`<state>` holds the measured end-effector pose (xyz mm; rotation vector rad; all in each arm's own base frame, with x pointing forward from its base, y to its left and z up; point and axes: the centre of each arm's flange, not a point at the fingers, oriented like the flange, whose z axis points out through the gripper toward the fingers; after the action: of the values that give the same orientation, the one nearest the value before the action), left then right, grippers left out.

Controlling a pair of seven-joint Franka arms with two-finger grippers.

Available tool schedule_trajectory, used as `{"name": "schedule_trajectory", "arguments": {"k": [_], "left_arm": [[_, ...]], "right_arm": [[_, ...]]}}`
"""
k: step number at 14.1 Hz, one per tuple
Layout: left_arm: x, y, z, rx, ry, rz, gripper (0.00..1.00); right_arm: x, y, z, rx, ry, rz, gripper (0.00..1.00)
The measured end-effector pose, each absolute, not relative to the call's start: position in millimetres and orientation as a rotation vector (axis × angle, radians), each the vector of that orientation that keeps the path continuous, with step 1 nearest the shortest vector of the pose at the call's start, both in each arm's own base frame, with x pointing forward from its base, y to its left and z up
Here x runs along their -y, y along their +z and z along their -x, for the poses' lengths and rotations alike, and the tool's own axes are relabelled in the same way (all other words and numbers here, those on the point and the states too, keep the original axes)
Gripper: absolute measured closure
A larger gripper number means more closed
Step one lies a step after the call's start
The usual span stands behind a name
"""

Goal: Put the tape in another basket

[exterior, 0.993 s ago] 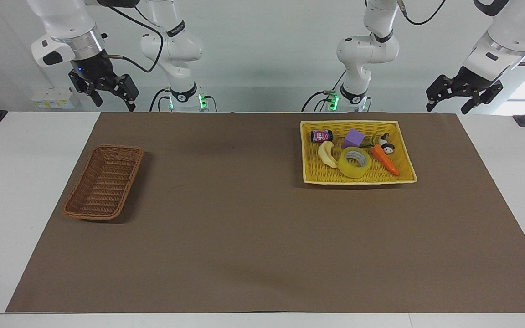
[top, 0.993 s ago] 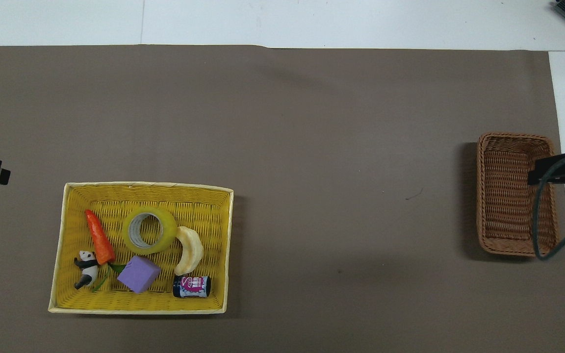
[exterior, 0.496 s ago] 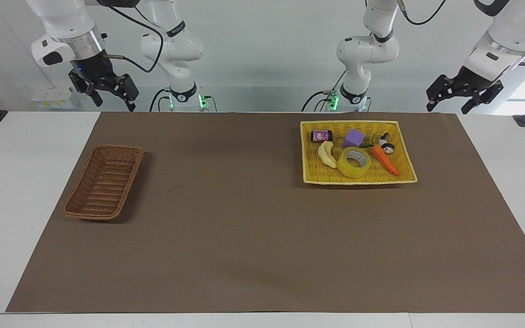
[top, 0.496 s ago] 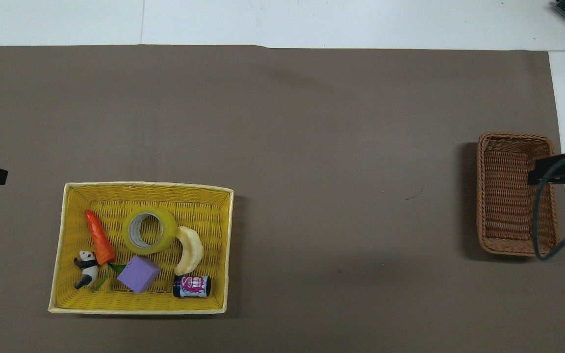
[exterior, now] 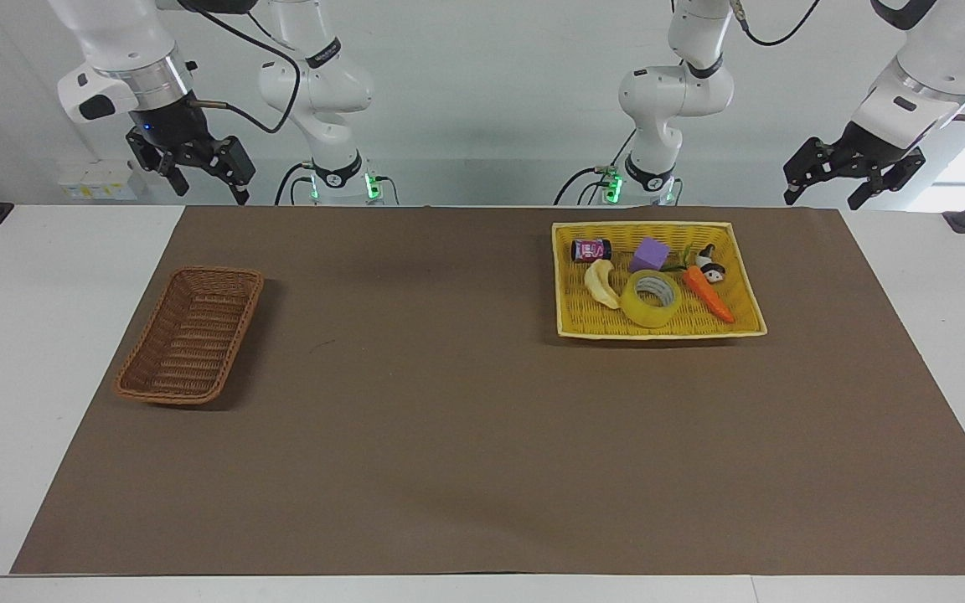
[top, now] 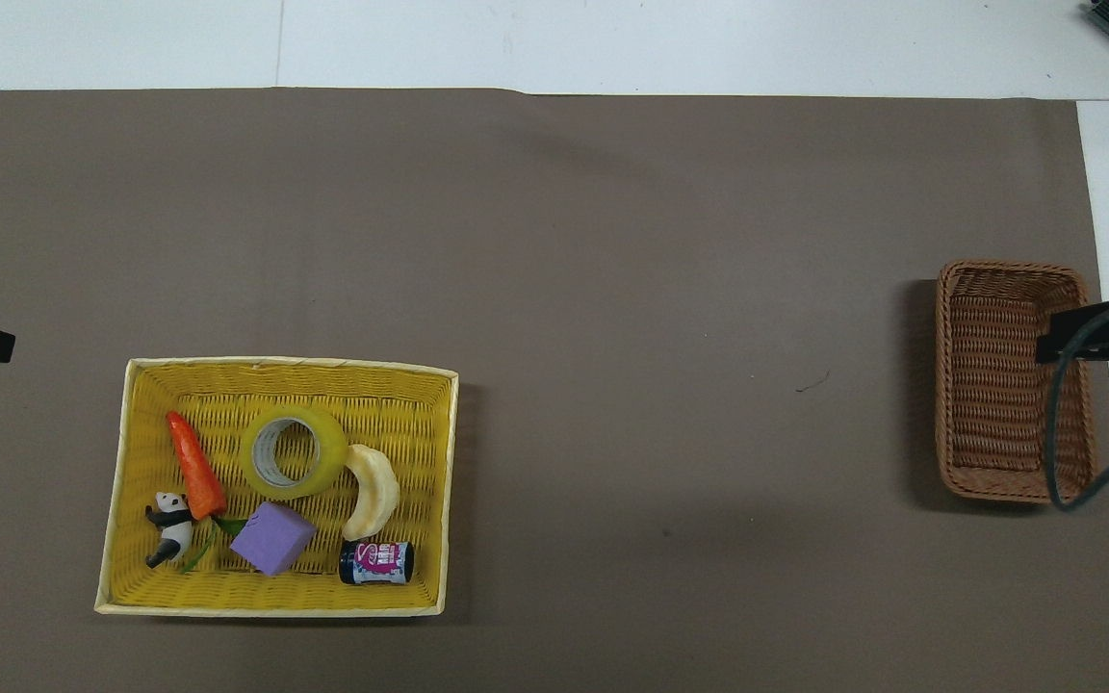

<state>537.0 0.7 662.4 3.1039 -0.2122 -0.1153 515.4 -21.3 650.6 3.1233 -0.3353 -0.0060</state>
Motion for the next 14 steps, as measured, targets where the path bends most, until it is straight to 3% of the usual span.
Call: {"name": "schedule_trajectory", "arguments": {"k": [14], "left_arm": [[9.7, 665.0, -522.9, 0.242, -0.162, -3.097, 0.00]], "right_arm": [[21.3, 650.6, -515.4, 0.335, -0.006, -3.123, 0.00]]}}
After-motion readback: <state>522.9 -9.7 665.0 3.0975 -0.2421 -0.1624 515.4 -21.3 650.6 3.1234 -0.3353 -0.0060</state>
